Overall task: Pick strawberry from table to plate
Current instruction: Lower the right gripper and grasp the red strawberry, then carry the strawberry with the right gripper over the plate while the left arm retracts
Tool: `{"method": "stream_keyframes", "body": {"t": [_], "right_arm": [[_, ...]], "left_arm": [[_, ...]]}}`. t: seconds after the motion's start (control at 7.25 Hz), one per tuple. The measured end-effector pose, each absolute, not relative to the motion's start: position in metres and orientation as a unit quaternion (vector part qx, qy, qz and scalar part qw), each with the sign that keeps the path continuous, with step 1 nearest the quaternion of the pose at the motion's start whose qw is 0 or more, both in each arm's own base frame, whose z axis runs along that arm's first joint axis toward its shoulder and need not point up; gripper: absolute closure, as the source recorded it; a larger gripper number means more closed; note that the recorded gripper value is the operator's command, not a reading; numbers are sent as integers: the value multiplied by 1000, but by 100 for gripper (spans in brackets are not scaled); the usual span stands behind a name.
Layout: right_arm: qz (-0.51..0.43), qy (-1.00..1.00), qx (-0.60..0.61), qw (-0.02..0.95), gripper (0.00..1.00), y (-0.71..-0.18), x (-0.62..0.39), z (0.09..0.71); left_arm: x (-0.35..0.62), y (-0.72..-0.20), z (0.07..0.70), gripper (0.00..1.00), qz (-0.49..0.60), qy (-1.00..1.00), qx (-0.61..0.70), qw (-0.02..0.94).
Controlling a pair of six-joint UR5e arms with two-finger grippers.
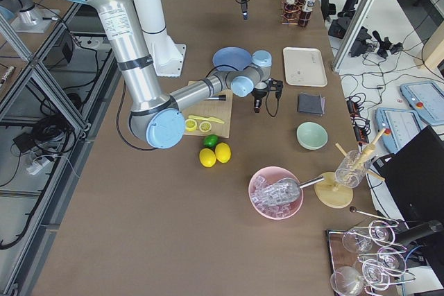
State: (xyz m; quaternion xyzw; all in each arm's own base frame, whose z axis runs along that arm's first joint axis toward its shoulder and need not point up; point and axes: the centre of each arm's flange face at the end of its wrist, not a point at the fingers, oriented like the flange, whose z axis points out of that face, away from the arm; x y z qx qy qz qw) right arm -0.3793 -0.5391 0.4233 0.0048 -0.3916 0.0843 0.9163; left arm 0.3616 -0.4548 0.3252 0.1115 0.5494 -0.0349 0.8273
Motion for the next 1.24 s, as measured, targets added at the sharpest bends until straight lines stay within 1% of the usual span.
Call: {"method": "stream_keyframes", "body": {"t": [0.28, 0.55, 0.69, 0.83, 1.24], "right_arm": [[102, -413, -7, 905, 100, -534, -381, 378], [115, -427, -15, 897, 100, -503, -404, 320], [115, -427, -14, 897, 100, -486, -422, 296], [112, -425, -11, 898, 100, -471, -444, 274], [85, -426, 8, 901, 100, -425, -504, 233]], "left_arm": [[324, -480, 339, 2, 26, 522, 158, 838], [274, -491, 376, 2, 110, 470, 225, 846], [244, -487, 399, 2, 136, 446, 245, 850], [218, -481, 420, 2, 139, 431, 253, 855], [163, -449, 495, 2, 134, 418, 214, 873]]}}
